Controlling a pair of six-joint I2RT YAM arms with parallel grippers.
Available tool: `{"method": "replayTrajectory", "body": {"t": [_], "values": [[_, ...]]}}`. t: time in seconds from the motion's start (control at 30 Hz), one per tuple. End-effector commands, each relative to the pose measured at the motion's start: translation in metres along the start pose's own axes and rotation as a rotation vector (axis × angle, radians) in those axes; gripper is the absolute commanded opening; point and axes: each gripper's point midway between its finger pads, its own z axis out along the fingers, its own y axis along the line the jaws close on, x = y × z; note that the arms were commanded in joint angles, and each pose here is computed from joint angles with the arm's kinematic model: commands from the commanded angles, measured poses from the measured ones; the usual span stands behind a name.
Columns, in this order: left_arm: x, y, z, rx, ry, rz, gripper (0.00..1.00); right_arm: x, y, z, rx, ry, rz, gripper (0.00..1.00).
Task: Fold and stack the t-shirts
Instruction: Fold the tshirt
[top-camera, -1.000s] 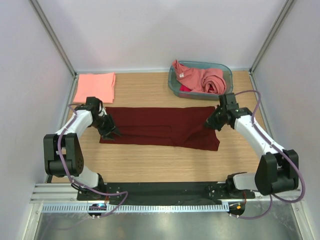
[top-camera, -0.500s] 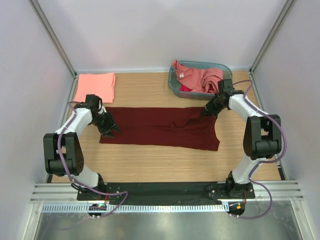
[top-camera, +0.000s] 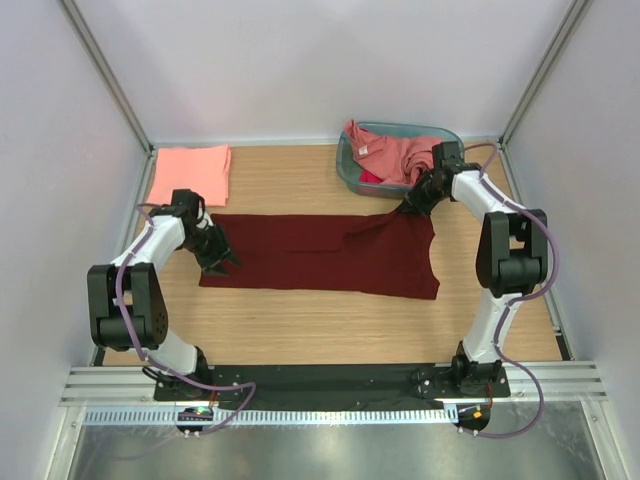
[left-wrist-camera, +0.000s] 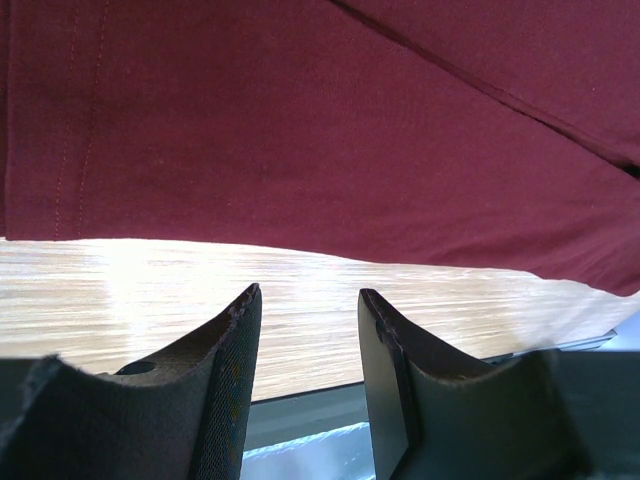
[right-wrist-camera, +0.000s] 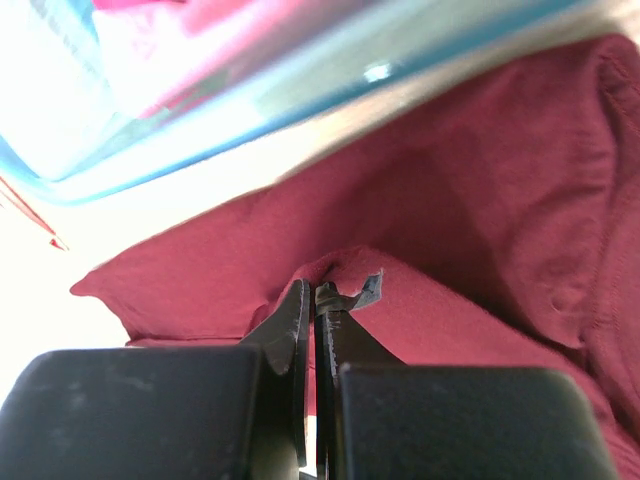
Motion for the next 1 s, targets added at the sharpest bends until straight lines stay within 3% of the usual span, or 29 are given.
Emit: {"method": "replayTrajectory", "body": {"t": [0.0, 0.3, 0.73, 0.87, 0.97], "values": [[-0.008, -0.006, -0.005, 0.009, -0.019, 0.024, 0.45, -0.008, 0.020, -0.006, -0.058, 0.007, -0.037, 0.01], [-0.008, -0.007, -0.003, 0.016, -0.010, 0.016, 0.45, 0.003, 0.026, 0.002, -0.056, 0.069, -0.066, 0.01], [-0.006, -0.008, -0.004, 0.020, -0.006, 0.022, 0.45, -0.005, 0.015, 0.012, 0.010, 0.055, -0.095, 0.03], [-0.007, -0.008, -0.005, 0.021, -0.008, 0.024, 0.45, -0.012, 0.019, 0.017, 0.006, 0.054, -0.119, 0.14], [-0.008, -0.010, -0.007, 0.025, -0.010, 0.028, 0.45, -0.017, 0.022, 0.012, 0.023, 0.049, -0.147, 0.39]]}}
